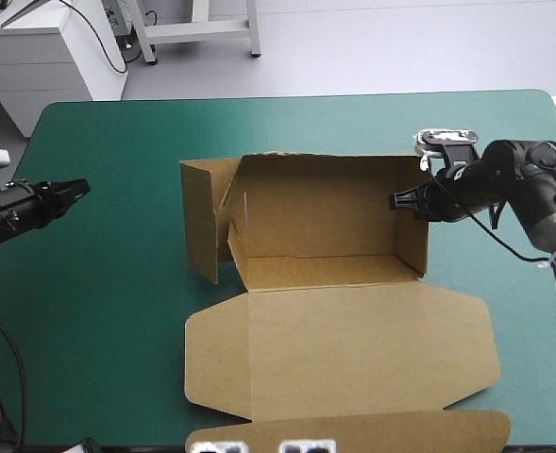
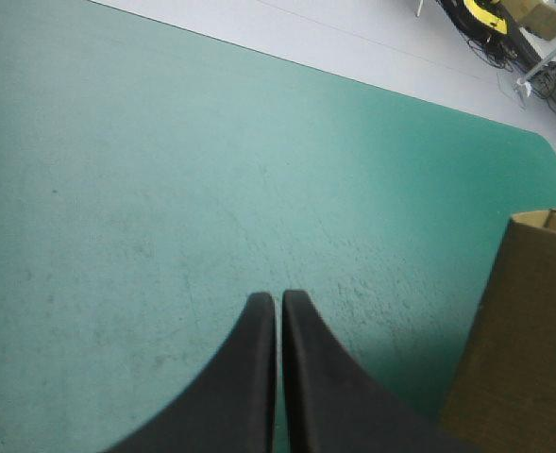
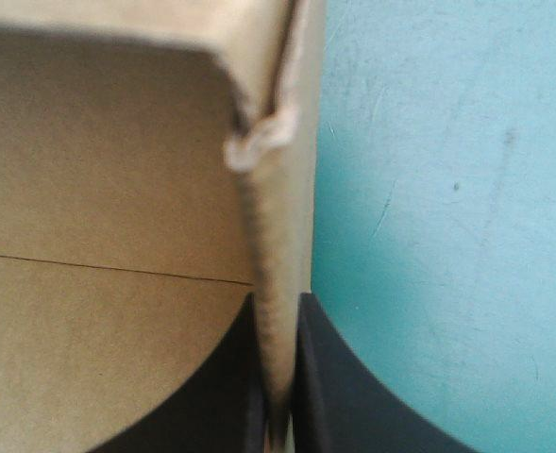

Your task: Fold the box

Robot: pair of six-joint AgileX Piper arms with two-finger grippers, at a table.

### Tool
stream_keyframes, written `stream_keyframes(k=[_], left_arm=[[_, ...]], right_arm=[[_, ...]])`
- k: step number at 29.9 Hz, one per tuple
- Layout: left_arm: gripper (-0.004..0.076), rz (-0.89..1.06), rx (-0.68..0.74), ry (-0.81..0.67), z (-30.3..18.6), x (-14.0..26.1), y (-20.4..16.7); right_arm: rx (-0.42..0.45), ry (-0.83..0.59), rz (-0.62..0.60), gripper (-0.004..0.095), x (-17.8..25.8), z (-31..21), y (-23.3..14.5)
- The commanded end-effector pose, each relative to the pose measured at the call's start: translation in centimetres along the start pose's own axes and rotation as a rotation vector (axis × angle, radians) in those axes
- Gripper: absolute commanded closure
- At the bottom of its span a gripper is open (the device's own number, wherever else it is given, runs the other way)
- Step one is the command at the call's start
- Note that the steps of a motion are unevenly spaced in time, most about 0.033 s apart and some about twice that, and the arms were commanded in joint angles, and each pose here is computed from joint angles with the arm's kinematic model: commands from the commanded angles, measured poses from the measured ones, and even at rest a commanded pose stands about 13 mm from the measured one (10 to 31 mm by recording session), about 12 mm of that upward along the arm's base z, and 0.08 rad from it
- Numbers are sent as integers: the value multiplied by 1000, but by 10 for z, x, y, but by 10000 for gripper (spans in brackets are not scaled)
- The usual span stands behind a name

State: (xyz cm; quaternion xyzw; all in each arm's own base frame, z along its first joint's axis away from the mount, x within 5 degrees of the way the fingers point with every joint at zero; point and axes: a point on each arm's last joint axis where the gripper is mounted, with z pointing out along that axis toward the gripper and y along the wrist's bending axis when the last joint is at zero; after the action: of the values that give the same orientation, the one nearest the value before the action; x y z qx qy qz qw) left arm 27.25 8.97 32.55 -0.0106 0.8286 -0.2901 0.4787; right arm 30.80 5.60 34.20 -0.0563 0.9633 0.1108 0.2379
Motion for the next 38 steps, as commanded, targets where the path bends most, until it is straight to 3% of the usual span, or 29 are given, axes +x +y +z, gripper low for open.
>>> stream_keyframes(k=[1, 21, 25, 30, 32, 38], left_arm=[[717, 5, 46, -81, -7, -13, -15], [717, -17, 63, -116, -7, -16, -16], [717, -14, 48, -116, -7, -16, -15], [717, -14, 51, -114, -7, -16, -15], [717, -14, 53, -113, -7, -16, -15], [717, -14, 53, -113, -7, -16, -15]], right_arm=[[-21, -25, 18, 920, -15, -3, 2], [-11, -49, 2, 898, -89, 55, -6], [-14, -50, -5, 742, -97, 54, -6], [-18, -89, -3, 418, -106, 44, -3], [-18, -102, -3, 332, -109, 38, -2], [23, -19, -2, 301, -105, 26, -3]])
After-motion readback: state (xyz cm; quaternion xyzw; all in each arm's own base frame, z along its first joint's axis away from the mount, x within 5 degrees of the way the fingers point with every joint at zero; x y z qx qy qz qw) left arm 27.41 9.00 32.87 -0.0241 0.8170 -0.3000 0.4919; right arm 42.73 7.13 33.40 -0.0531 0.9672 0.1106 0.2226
